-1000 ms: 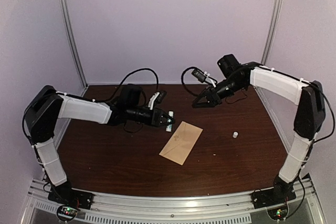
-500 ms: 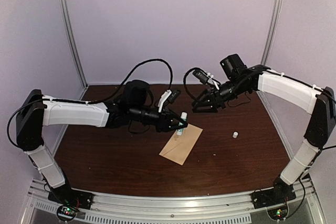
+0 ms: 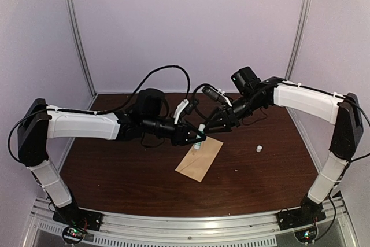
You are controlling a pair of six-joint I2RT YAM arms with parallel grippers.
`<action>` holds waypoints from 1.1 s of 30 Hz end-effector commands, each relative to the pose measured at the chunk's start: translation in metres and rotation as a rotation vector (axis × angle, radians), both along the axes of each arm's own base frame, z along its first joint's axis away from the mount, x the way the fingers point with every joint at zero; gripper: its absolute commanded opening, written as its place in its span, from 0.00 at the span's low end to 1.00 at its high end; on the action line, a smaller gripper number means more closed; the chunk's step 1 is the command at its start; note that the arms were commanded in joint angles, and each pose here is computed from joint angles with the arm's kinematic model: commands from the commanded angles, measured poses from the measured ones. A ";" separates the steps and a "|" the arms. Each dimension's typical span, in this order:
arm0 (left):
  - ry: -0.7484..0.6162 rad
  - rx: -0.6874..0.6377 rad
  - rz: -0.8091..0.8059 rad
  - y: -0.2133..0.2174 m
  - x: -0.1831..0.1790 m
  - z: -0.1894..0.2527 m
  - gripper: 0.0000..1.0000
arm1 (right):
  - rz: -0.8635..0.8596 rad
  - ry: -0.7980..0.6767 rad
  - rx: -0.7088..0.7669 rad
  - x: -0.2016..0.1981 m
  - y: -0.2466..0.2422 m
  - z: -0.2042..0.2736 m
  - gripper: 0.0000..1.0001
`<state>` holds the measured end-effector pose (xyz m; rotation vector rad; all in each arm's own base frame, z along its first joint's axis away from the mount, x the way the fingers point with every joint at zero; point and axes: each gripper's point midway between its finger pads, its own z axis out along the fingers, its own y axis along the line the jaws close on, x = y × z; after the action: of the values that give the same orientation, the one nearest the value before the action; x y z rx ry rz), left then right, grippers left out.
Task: Place the letter into the envelope and seal it
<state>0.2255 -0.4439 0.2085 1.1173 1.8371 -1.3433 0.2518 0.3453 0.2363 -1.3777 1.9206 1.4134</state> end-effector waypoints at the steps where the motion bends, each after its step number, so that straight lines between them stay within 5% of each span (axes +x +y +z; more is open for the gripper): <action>1: -0.073 -0.086 0.023 -0.005 0.010 0.033 0.00 | 0.012 -0.003 0.024 -0.001 0.000 0.005 0.57; 6: -0.163 -0.162 0.118 0.001 0.023 0.071 0.00 | -0.060 -0.132 0.127 0.009 -0.024 0.037 0.57; 14: -0.237 -0.467 0.178 0.012 0.023 0.141 0.00 | -0.049 -0.070 0.176 -0.004 -0.028 0.050 0.57; 26: -0.106 -0.583 0.089 -0.002 0.017 0.137 0.00 | 0.035 -0.084 0.262 -0.020 -0.008 0.078 0.57; 33: -0.098 -0.575 0.093 -0.002 0.018 0.132 0.00 | 0.036 -0.059 0.263 -0.020 -0.005 0.074 0.44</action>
<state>0.2469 -0.4502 0.3287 0.7675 1.3572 -1.5646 0.2329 0.3364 0.3004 -1.3100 1.6586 1.5304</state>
